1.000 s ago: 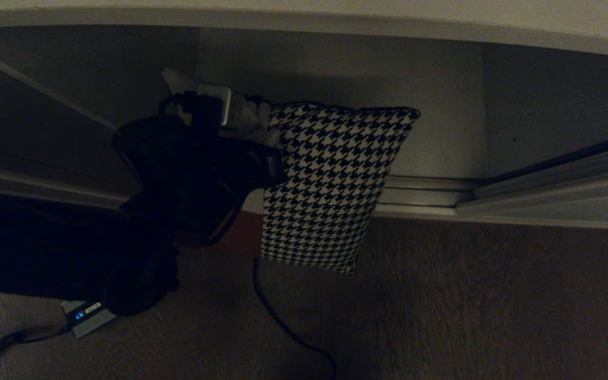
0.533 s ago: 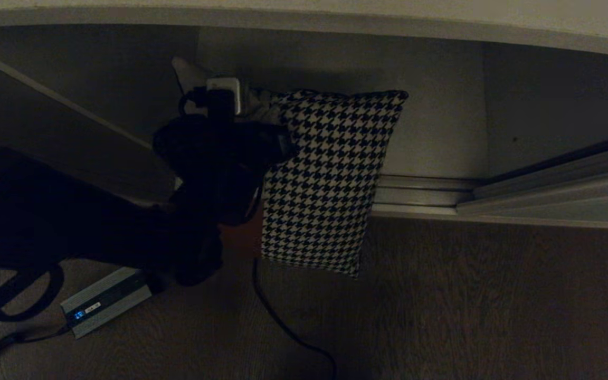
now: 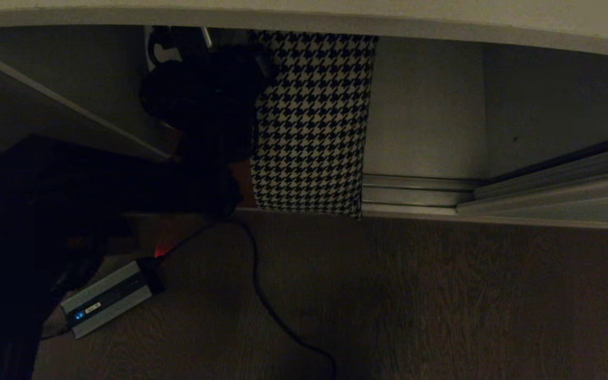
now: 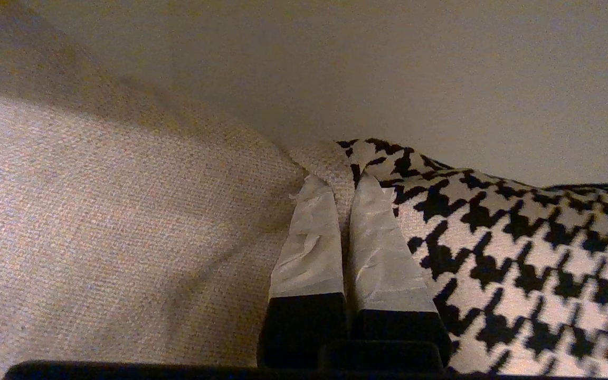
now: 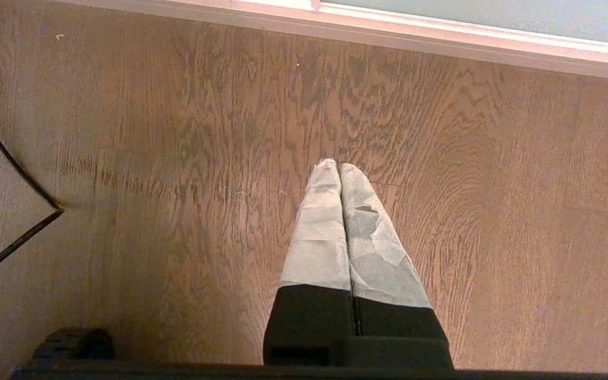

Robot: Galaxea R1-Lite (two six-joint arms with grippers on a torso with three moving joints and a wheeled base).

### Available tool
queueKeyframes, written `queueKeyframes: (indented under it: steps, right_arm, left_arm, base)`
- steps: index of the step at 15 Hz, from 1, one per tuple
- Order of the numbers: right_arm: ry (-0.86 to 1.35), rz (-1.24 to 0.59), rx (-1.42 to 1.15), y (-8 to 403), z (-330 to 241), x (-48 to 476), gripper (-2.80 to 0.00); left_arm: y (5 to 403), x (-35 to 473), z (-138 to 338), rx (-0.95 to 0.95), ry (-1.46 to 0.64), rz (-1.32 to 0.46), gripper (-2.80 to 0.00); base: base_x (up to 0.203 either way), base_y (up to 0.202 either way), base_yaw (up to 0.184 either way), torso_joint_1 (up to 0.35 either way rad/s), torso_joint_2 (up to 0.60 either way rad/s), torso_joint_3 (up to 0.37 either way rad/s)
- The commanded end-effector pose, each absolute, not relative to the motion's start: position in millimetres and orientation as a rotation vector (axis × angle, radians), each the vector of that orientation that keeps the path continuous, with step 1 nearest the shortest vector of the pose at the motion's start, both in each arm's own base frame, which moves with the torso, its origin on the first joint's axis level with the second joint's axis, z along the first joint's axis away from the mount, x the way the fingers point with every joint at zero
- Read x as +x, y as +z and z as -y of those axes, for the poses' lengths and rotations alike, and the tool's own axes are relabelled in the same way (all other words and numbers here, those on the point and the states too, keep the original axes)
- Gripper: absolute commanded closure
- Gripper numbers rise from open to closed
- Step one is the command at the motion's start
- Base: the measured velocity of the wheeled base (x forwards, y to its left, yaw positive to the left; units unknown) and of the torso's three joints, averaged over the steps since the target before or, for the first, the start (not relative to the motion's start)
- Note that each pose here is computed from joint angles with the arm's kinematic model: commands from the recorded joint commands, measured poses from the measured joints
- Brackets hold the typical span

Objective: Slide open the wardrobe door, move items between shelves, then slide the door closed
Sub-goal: Place the pillow on the lower shelf

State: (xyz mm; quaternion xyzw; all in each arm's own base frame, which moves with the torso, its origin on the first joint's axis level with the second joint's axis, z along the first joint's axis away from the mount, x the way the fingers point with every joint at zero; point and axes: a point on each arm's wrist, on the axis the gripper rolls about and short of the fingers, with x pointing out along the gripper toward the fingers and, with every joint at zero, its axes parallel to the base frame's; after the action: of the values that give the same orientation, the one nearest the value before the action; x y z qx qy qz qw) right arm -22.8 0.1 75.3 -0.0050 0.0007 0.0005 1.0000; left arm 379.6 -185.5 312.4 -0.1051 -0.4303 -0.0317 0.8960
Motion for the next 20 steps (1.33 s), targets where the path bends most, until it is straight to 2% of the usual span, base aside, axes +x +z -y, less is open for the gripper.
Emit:
queueKeyframes:
  steps: [1,6,9,14,15,20]
  right_arm:
    - [0.002,-0.005,-0.011,74,0,-23,0.0]
    - [0.002,-0.005,-0.011,74,0,-23,0.0]
    - [0.002,-0.005,-0.011,74,0,-23,0.0]
    - [0.002,-0.003,-0.011,74,0,-23,0.0]
    - [0.002,-0.005,-0.011,74,0,-23,0.0]
    - [0.002,-0.005,-0.011,74,0,-23,0.0]
  left_arm:
    - [292,401,191,-0.21,-0.05,0.894,0.0]
    - [276,415,204,-0.19,-0.034,0.971,0.0]
    - [261,415,224,-0.138,-0.079,0.961,0.0]
    - [257,417,225,-0.132,-0.073,0.952,0.0]
    - [253,419,226,-0.118,-0.07,0.946,-2.8]
    - [267,413,222,-0.133,-0.067,0.976,-2.8]
  base:
    - [0.0,0.0,0.0,0.0,0.0,0.0]
    - [0.0,0.0,0.0,0.0,0.0,0.0]
    - [0.0,0.0,0.0,0.0,0.0,0.0]
    - [0.0,0.0,0.0,0.0,0.0,0.0]
    - [0.0,0.0,0.0,0.0,0.0,0.0]
    - [0.0,0.0,0.0,0.0,0.0,0.0]
